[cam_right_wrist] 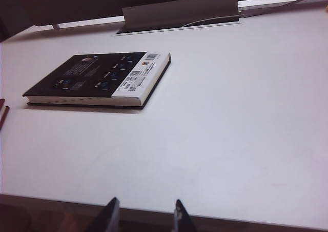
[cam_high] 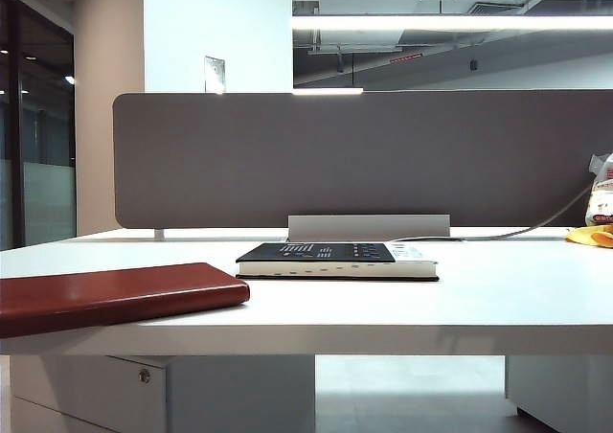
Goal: Pick up the red book and place it on top of the black book.
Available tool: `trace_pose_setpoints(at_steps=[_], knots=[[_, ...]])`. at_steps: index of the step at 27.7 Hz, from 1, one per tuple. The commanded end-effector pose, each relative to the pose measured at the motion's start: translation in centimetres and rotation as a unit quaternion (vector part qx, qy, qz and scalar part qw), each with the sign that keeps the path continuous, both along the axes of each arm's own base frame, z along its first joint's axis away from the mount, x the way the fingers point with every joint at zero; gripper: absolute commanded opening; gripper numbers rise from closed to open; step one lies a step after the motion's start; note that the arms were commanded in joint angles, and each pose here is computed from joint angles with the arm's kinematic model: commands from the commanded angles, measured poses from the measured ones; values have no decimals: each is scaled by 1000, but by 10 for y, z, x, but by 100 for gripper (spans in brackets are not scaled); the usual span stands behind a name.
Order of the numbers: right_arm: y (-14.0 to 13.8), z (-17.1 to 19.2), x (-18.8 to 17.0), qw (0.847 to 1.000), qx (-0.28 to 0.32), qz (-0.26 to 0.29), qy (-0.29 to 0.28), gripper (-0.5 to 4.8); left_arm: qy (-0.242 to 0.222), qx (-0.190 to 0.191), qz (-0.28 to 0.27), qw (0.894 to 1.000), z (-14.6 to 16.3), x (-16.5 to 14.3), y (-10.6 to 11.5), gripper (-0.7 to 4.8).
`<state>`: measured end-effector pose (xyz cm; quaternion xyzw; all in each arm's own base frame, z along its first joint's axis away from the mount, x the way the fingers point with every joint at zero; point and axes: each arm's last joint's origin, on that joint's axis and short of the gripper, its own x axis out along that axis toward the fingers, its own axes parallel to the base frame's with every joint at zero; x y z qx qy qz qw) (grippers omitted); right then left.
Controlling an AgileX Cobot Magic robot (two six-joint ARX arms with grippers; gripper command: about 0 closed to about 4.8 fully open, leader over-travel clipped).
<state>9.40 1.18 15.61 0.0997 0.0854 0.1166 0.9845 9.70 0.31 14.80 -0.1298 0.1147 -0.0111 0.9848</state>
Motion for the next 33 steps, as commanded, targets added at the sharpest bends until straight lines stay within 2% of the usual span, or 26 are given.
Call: trace_pose_setpoints(at_steps=[1, 8, 11, 12, 16, 18, 20, 21, 22, 25, 33], knots=[[1, 4, 0, 1000, 29, 5, -2, 140, 11, -4, -10, 1000, -2, 0, -1, 88], [13, 7, -4, 993, 53, 105, 5, 131, 11, -4, -10, 1000, -2, 0, -1, 88], [19, 6, -6, 989, 52, 136, 12, 53, 11, -4, -10, 1000, -2, 0, -1, 74], [20, 5, -7, 989, 51, 141, 17, 49, 11, -4, -10, 1000, -2, 0, -1, 74], [21, 3, -7, 991, 46, 123, 27, 49, 11, -4, -10, 1000, -2, 0, -1, 74], [20, 3, -6, 993, 44, 111, 23, 48, 11, -4, -10, 1000, -2, 0, -1, 48], [20, 3, -6, 993, 44, 109, 23, 49, 11, -6, -14, 1000, -2, 0, -1, 47], [20, 3, -6, 993, 44, 109, 23, 48, 11, -11, -23, 1000, -2, 0, -2, 15], [20, 3, -6, 993, 44, 109, 23, 48, 11, -18, -26, 999, -2, 0, -2, 7], [20, 3, -6, 993, 44, 109, 23, 49, 22, -34, -34, 999, -3, 1, -2, -3], [19, 3, -6, 994, 41, 97, 23, 49, 32, -43, -37, 998, -5, 1, -3, -3]])
